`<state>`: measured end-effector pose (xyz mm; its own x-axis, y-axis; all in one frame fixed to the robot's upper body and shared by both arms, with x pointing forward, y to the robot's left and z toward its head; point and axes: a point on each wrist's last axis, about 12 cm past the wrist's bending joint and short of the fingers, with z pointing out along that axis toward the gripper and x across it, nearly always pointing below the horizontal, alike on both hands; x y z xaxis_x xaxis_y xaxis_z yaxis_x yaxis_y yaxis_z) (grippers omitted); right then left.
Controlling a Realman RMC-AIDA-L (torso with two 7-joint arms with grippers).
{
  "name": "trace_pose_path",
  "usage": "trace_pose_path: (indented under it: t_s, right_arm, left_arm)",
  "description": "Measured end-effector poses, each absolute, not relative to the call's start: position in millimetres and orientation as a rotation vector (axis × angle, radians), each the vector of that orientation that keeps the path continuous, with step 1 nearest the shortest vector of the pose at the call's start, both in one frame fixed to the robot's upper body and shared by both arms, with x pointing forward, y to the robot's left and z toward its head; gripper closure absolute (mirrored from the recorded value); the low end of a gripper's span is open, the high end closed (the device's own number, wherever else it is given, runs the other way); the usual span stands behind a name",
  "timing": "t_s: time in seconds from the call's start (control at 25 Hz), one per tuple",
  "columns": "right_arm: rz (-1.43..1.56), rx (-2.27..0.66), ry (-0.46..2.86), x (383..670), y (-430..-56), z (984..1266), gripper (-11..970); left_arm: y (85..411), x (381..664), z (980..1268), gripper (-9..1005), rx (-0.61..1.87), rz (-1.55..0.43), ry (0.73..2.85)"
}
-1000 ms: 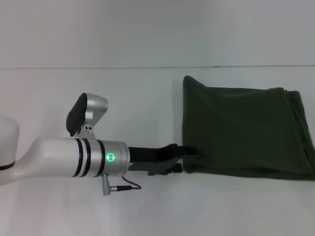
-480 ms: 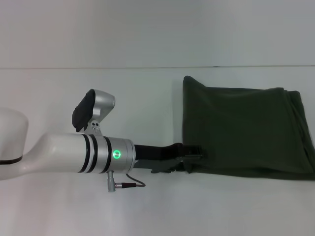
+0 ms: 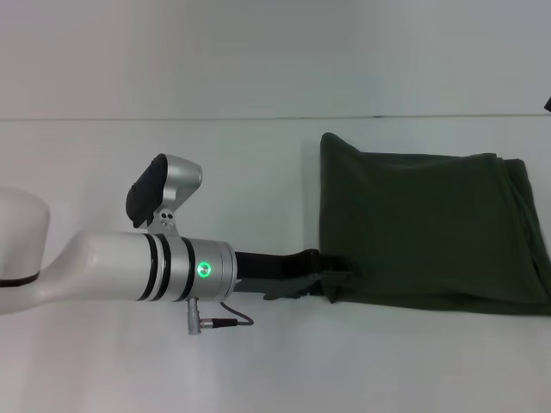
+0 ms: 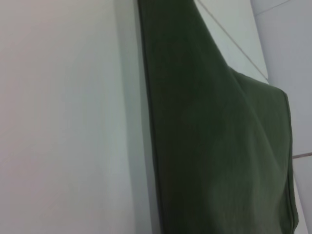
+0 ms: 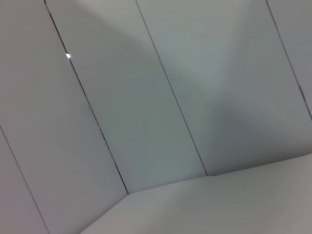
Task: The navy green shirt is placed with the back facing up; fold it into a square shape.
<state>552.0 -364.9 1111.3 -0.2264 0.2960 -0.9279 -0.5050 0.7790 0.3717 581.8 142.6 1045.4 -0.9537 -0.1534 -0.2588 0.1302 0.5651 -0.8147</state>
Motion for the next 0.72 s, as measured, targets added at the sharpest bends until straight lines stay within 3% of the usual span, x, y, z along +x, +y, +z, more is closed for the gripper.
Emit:
trace_pose_path:
  t_s: [0.32,0.52,0.64,0.72]
  right_arm:
    - [0.773,-0.172,1.632,553.1,-364.1,1115.7,18]
    - [0.786,-0.175,1.627,553.7,-364.3,1118.1,18]
    - [0.785,-0.175,1.627,553.7,-364.4,1118.2,18]
    - [0.786,-0.176,1.626,554.1,-364.1,1118.5,18]
  left_arm:
    - [135.5,585.7,1045.3,312,0.056,-1.248,2.557]
    - [136.2,585.9,1044.6,547,0.059,-1.236,2.556]
    - [136.8,585.5,1044.1,757,0.060,-1.234,2.555]
    - [136.8,585.6,1044.2,796,0.061,-1.233,2.555]
